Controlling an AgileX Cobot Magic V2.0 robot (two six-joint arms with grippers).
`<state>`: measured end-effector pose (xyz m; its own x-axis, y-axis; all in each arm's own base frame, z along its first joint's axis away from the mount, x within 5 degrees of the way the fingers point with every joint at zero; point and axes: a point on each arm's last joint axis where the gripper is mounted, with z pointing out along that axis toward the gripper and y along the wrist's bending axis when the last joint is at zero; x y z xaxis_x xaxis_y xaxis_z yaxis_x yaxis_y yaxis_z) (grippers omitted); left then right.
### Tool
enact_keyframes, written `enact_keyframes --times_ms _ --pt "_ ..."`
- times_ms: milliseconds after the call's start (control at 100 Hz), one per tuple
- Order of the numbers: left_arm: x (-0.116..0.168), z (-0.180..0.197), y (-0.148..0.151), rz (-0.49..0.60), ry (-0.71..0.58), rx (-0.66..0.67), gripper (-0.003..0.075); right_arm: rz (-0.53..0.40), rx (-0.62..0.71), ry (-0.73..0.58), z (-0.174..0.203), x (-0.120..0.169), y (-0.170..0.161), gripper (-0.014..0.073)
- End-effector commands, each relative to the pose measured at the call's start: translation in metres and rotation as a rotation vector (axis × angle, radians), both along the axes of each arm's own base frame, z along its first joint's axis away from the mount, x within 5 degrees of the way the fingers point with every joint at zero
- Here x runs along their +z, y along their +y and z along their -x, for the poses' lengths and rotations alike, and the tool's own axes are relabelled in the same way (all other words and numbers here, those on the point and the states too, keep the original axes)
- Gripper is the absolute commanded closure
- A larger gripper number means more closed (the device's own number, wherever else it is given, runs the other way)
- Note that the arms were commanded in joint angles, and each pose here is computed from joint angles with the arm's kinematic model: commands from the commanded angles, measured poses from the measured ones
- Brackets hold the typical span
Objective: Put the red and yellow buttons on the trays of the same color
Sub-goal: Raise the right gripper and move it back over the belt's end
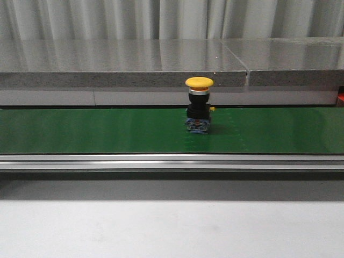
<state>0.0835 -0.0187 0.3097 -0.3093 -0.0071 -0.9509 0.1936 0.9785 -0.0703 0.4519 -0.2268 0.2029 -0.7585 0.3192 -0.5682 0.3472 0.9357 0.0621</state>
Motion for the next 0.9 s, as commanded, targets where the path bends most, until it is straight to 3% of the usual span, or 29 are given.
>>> enact_keyframes --times_ms 0,60,120,320,670,890 --pt "0.015 -0.001 0.0 0.027 -0.093 0.01 0.0739 0.082 -0.013 -0.145 0.001 0.049 -0.004 0.0181" --pt "0.015 -0.001 0.0 0.027 -0.093 0.01 0.0739 0.083 -0.013 -0.146 0.001 0.049 -0.004 0.0093" --pt "0.015 -0.001 0.0 0.027 -0.093 0.01 0.0739 0.086 -0.014 -0.15 0.001 0.049 -0.005 0.006" --pt "0.015 -0.001 0.0 0.027 -0.093 0.01 0.0739 0.102 -0.025 -0.178 0.005 0.067 -0.011 0.0067" --pt "0.015 -0.001 0.0 0.027 -0.093 0.01 0.0739 0.129 -0.005 -0.235 0.027 0.142 -0.001 0.0067" --pt "0.015 -0.001 0.0 0.027 -0.093 0.01 0.0739 0.156 0.031 -0.284 0.049 0.19 0.024 0.0067"
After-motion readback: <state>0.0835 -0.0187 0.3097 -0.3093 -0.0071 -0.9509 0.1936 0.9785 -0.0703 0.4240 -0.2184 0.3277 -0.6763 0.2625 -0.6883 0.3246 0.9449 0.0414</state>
